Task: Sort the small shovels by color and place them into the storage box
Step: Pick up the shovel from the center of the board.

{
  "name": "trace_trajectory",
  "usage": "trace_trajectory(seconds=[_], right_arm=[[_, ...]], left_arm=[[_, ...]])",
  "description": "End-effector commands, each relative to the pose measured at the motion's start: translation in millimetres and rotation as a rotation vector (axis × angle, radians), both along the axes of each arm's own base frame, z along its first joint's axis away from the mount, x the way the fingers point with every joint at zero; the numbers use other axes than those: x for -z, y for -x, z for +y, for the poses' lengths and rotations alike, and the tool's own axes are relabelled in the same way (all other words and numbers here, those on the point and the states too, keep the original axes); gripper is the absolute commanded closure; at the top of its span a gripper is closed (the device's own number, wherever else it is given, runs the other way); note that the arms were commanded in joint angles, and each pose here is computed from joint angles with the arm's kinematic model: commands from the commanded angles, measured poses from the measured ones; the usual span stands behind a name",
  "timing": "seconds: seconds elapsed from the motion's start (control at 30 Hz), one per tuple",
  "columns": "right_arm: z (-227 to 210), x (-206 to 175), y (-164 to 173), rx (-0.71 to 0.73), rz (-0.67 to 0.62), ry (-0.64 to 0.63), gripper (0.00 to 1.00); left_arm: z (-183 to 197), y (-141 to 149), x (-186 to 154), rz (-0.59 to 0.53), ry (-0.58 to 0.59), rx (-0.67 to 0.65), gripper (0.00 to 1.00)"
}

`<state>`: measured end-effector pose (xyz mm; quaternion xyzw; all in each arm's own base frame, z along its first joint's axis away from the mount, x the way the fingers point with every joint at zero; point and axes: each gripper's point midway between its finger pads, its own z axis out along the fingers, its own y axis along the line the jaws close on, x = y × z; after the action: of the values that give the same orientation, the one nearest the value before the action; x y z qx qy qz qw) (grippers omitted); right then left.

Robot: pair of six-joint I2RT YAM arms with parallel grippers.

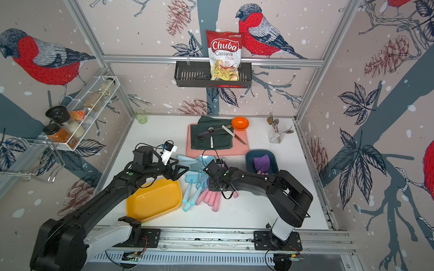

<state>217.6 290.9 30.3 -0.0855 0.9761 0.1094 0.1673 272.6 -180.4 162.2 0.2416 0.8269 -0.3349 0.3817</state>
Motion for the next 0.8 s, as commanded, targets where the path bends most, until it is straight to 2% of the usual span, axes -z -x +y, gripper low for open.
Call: trace_trajectory(seconds=[0.0, 0.23, 0.47, 0.77], right_arm=[[-24, 17, 11, 0.025, 0.050, 0.107, 0.67], [-35, 19, 25, 0.048, 0.079, 0.112, 0.66], [-40, 15, 33, 0.059, 0.079, 0.077, 0.55], [-39, 30, 35, 0.017, 0.101, 0.083, 0.69]], left_arm=[[-1, -1, -4, -0.033, 0.001, 0.011, 0.05], [-2, -1, -1, -0.026, -0.002, 0.012, 0.05], [-3, -1, 4, -0.011, -0.008, 0.018, 0.05], [1, -4, 8, -0.014, -0.035, 0.004, 0.05]])
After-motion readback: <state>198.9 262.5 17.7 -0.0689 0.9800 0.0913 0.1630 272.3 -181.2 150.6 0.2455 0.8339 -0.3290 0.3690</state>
